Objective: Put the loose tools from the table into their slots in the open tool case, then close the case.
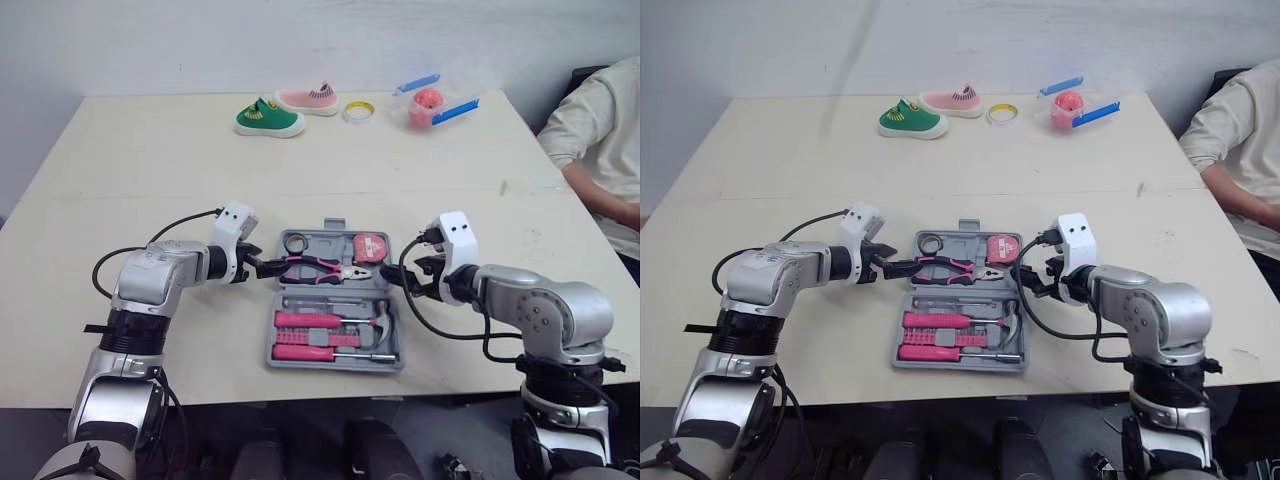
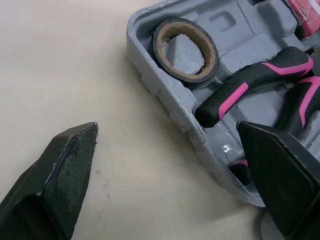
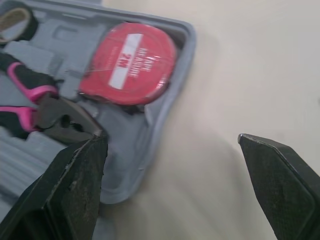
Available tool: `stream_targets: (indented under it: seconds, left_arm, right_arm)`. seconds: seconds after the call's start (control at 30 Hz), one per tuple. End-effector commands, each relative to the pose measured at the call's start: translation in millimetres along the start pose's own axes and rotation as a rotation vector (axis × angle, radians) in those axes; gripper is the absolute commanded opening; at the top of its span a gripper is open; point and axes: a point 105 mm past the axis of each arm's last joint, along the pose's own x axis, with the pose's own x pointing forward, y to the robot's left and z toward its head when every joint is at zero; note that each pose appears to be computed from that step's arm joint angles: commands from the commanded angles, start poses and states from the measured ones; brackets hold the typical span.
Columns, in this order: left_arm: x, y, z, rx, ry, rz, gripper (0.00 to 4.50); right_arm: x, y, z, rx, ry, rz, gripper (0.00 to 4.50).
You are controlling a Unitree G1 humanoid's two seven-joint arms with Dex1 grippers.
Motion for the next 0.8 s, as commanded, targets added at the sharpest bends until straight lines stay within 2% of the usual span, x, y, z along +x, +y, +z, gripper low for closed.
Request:
stream_targets:
  seconds: [0.03, 0.07, 0.37, 0.47, 0.6, 0.63, 0.67, 0.8]
  left_arm:
    - [0.0, -0.4, 1.5, 0.015, -0.012, 0.003, 3.95]
    - [0.7, -0.8, -0.2, 0.025, -0.003, 0.005, 3.65]
    - [3.6, -3.5, -2.8, 0.031, -0.001, 0.007, 3.65]
    - [5.8, -7.5, 0.8, 0.028, -0.023, 0.002, 2.82]
    - [7.1, -11.9, -4.8, 0.019, -0.011, -0.005, 0.94]
    - [7.2, -12.4, -6.3, 0.018, -0.008, -0.006, 0.6]
    - [7.1, -13.4, -7.0, 0.015, -0.008, -0.01, 0.44]
    - [7.0, -16.0, -5.8, 0.009, -0.014, -0.021, 0.38]
  right_arm:
    - [-1.6, 3.5, 9.3, 0.0, -0.038, 0.011, 3.5]
    - [-0.5, 3.9, 9.0, -0.001, -0.036, 0.01, 3.05]
    - [4.7, 6.0, 8.0, -0.009, -0.031, 0.011, 3.05]
    - [5.0, 6.8, 7.9, -0.011, -0.032, 0.01, 2.14]
    - [5.9, 9.0, 7.2, -0.011, -0.03, 0.015, 0.11]
    - [6.1, 9.5, 7.1, -0.011, -0.03, 0.016, 0.0]
    - [6.4, 10.4, 7.5, -0.01, -0.031, 0.017, 0.0]
    - [6.3, 12.6, 8.4, -0.001, -0.038, 0.029, 0.0]
